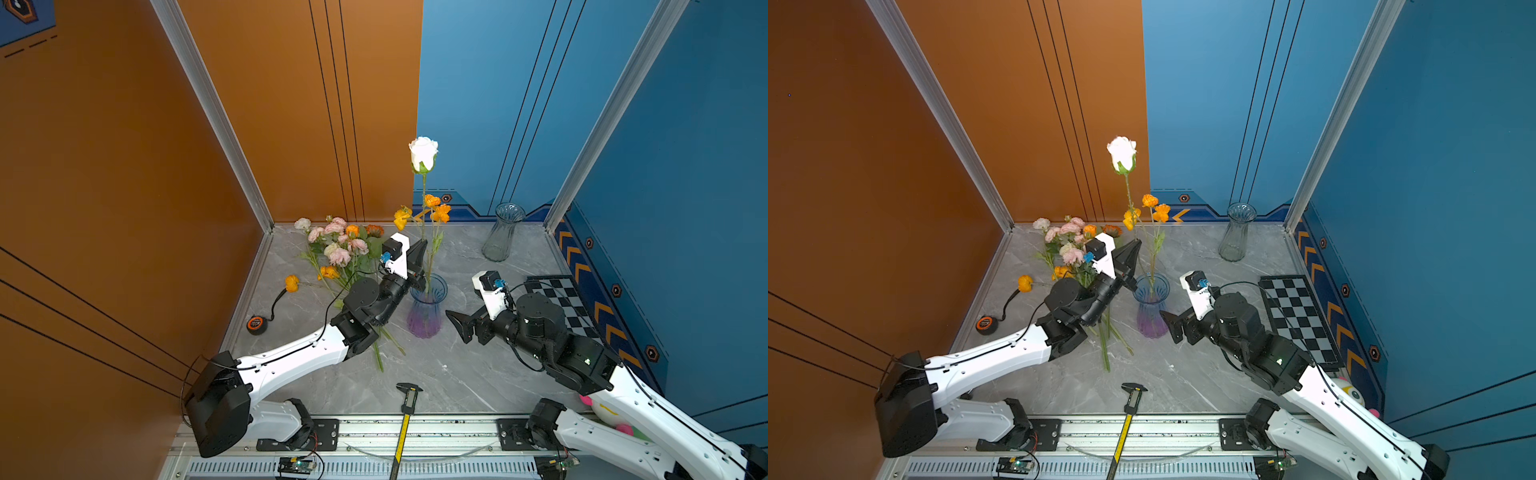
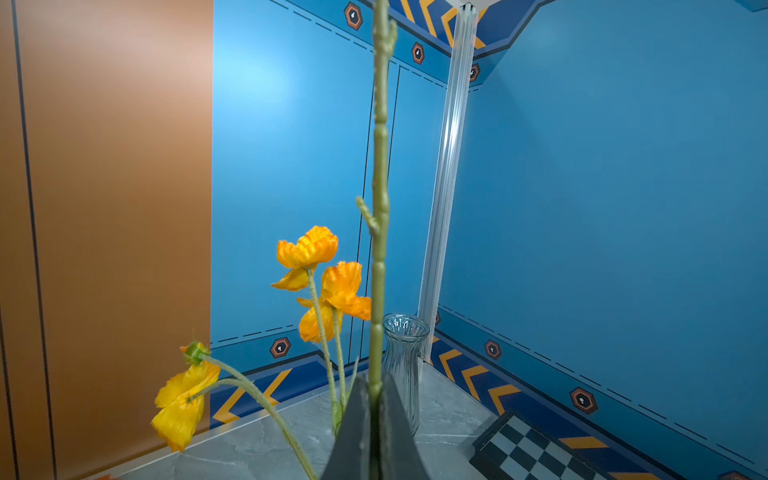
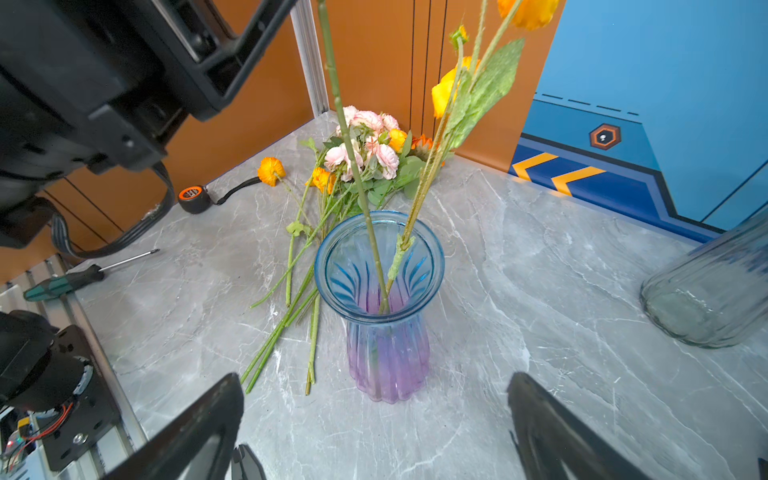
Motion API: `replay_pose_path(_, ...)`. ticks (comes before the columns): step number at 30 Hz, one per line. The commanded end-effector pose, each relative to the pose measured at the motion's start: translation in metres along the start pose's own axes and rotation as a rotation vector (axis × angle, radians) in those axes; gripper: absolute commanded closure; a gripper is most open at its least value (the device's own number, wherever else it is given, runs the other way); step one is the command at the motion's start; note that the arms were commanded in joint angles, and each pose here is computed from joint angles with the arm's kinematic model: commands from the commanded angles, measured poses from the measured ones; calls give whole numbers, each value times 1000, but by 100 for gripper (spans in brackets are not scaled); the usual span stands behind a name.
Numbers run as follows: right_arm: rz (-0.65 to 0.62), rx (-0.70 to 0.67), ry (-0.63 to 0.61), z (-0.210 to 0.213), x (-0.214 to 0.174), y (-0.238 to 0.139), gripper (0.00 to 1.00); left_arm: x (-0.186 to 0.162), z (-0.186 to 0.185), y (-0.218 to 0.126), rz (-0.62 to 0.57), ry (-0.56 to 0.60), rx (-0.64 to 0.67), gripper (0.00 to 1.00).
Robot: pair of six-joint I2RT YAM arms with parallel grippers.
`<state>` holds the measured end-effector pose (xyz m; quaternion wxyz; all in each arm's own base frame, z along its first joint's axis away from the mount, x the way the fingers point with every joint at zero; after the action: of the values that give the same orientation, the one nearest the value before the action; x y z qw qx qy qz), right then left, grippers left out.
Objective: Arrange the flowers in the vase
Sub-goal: 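Carry the white rose over the blue-purple vase and lower its stem in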
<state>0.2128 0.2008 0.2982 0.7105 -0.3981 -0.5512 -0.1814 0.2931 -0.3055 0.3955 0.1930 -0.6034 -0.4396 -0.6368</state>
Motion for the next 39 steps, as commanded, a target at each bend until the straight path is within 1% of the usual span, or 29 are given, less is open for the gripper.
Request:
replay_pose_path(1, -14, 84, -29, 9, 2, 9, 0, 9, -4, -8, -98, 45, 64, 100)
replay_pose_path(5, 7, 116, -28, 9, 1, 15, 0, -7, -9, -18, -103, 64, 124, 100)
replay_pose_path(9, 16, 145, -25, 12, -2, 18, 0, -30, -7, -23, -60, 39, 151, 100)
replay_pose_path(10, 15, 125, -14, 4, -1, 20, 0, -34, -6, -24, -52, 33, 156, 100)
replay_pose_path(12, 16, 129, -9, 3, -2, 21, 0, -44, -7, -26, -31, 33, 166, 100)
replay_pose_path(16, 17, 136, -2, 4, -3, 23, 0, -55, -2, -31, -2, 37, 207, 100)
replay_pose_path(21, 12, 138, 10, 4, -3, 25, 0, -76, 3, -35, 50, 45, 225, 96)
replay_pose_path(23, 10, 136, 14, 4, -3, 25, 0, -82, 5, -37, 64, 43, 237, 93)
replay_pose_path(27, 8, 129, 18, 3, -4, 24, 0, -93, 8, -38, 99, 33, 240, 91)
replay_pose_path(32, 7, 131, 20, 3, -3, 25, 0, -101, 8, -38, 123, 7, 222, 83)
replay_pose_path(39, 9, 137, 20, 4, -2, 28, 0, -102, 9, -41, 126, 5, 225, 81)
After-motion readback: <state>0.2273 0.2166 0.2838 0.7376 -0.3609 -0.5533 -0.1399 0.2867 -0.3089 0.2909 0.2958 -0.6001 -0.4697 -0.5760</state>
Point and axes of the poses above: each gripper's point midway between its finger pads, its own y axis out along the fingers, its own z axis along the line the jaws close on, x = y × z, the point moved 1 cm from there along -y, back along the fingers
